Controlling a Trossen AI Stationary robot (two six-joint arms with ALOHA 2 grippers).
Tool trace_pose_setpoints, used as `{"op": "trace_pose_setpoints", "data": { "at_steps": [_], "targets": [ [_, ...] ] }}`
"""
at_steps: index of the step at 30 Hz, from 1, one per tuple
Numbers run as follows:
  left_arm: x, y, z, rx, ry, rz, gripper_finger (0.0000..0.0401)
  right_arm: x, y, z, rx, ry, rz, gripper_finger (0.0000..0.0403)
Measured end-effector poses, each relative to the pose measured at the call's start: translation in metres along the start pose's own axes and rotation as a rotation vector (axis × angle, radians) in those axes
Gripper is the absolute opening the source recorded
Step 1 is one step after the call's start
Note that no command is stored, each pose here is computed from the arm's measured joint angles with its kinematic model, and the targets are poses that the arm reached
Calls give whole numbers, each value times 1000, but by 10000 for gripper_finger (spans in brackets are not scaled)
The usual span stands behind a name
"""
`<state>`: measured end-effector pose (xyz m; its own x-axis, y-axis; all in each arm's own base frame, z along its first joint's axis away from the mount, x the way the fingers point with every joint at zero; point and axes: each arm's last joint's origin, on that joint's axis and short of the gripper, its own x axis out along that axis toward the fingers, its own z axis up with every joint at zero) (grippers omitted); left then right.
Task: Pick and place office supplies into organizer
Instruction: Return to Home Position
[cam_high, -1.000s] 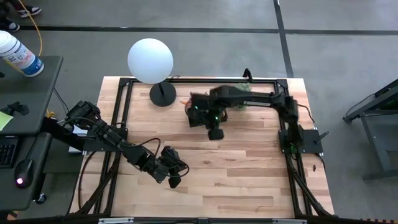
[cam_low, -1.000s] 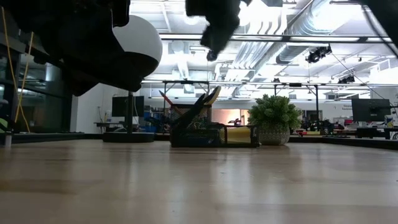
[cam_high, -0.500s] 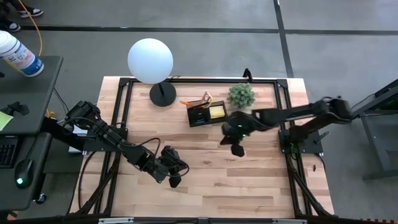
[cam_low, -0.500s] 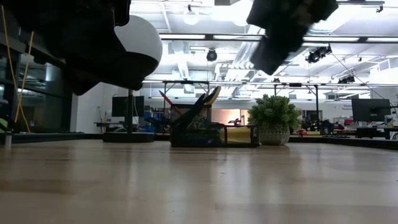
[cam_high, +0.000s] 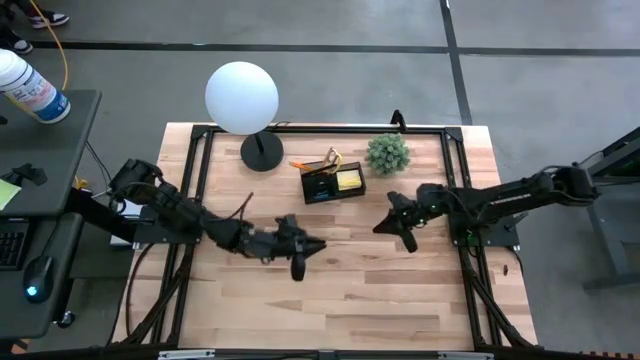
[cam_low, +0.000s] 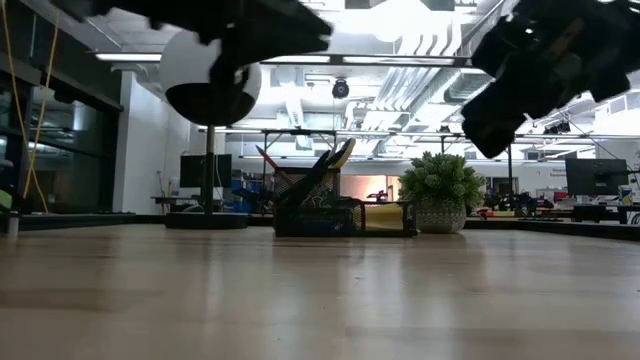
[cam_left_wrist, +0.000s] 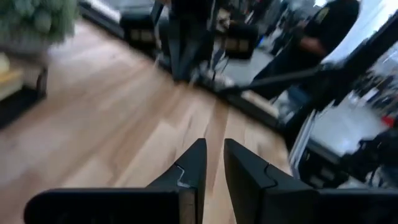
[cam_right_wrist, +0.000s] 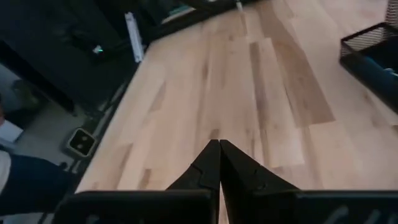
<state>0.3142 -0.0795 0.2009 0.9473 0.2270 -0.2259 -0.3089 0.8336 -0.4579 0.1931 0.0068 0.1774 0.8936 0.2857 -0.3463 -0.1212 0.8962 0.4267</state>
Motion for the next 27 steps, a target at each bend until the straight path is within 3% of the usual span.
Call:
{"op": "trace_pose_setpoints", "data": {
  "at_steps": [6, 14, 27],
  "targets": [
    [14, 20, 24, -41, -63, -39, 46, -10, -3, -17, 18, -76, 45, 0],
    [22, 35, 37, -63, -88, -51, 46, -25, -7, -41, 117, -233, 117, 0],
    [25, 42, 42, -74, -58, -97, 46, -51, 8, -28, 83, -372, 232, 0]
  ]
}}
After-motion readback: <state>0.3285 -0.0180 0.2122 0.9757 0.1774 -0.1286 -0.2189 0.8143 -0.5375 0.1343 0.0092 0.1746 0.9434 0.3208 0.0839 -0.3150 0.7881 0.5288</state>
